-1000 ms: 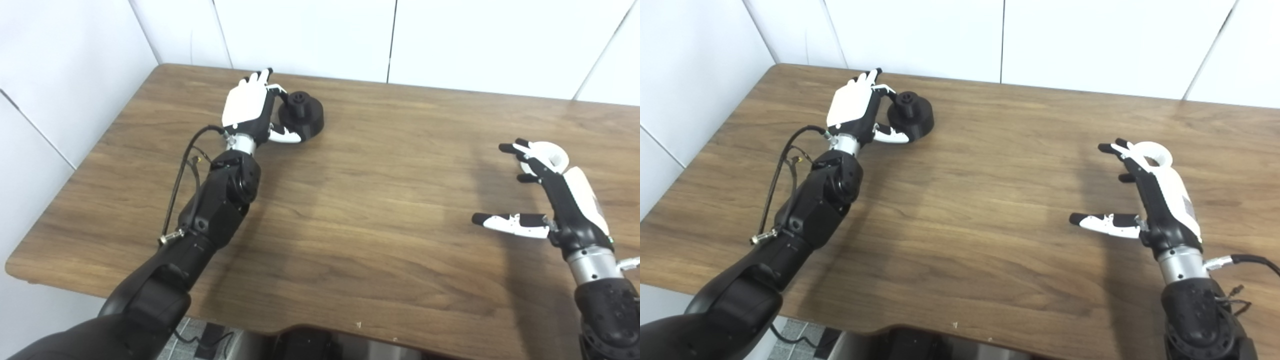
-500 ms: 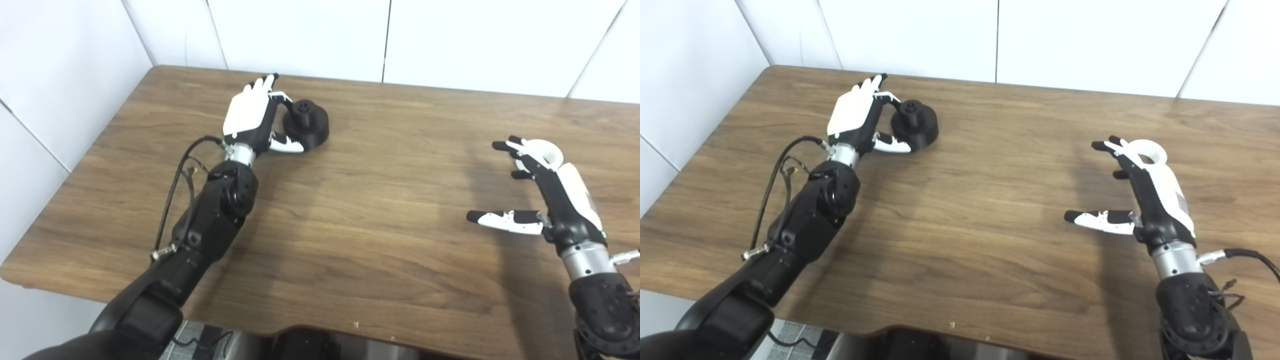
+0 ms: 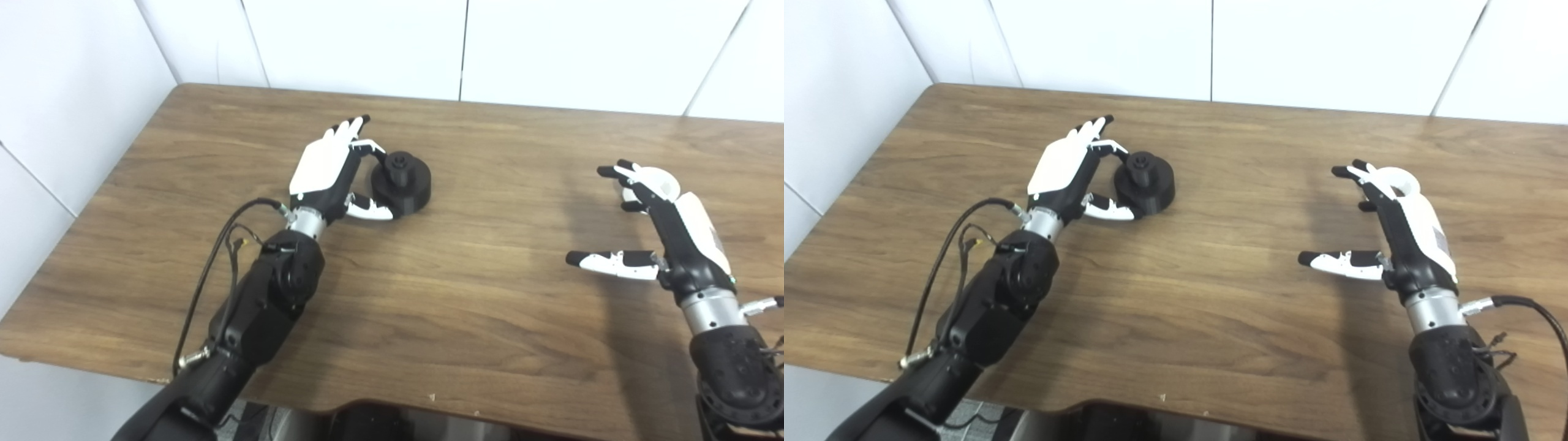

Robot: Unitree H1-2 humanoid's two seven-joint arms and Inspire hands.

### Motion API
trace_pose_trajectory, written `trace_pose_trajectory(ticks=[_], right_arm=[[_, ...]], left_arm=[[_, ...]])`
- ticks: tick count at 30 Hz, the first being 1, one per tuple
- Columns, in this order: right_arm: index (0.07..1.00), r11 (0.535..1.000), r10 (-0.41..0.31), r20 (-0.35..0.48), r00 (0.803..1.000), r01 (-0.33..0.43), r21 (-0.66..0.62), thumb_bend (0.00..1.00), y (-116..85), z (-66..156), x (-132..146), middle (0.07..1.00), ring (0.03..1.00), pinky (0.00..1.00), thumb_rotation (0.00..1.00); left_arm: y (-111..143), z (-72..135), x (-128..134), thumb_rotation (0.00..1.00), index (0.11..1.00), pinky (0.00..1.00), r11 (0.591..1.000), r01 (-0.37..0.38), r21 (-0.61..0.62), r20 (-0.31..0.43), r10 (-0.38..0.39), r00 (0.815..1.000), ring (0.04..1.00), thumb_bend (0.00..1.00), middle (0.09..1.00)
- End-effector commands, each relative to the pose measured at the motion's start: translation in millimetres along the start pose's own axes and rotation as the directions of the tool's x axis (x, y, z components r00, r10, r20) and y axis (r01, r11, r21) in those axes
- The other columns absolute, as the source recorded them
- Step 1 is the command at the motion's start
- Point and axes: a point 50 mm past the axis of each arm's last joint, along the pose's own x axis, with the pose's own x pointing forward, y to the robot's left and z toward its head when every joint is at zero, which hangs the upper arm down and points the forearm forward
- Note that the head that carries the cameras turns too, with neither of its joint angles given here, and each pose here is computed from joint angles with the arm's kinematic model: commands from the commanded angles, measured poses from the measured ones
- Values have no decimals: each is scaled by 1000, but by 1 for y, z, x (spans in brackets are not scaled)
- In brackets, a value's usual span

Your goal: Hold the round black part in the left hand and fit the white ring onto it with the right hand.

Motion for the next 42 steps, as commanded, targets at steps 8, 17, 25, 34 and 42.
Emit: trace_pose_trajectory(ticks=[8, 17, 25, 34, 42], right_arm=[[844, 997, -68, 88, 994, 70, -16, 849, -12, 17, 10, 942, 890, 747, 219], [845, 997, -75, 92, 993, 77, -18, 835, -9, 22, 11, 941, 895, 756, 226], [849, 997, -74, 75, 994, 74, -6, 832, -4, 28, 8, 946, 904, 769, 235], [848, 995, -83, 59, 995, 85, -43, 838, 15, 43, 13, 937, 874, 725, 262], [845, 994, -92, 40, 995, 94, -52, 851, 18, 45, 17, 931, 859, 726, 262]], left_arm=[[-4, 25, -30, 239, 583, 999, 997, 71, -30, 121, -67, 990, 1000, 917, 1000], [-8, 42, -54, 273, 581, 1000, 993, 113, -40, 191, -103, 976, 1000, 917, 1000], [-9, 47, -65, 325, 583, 981, 989, 136, -52, 239, -120, 963, 1000, 920, 1000], [4, 26, -69, 302, 590, 998, 988, 150, -49, 237, -134, 962, 1000, 911, 1000], [5, 13, -65, 300, 584, 1000, 988, 145, -45, 253, -129, 959, 1000, 910, 1000]])
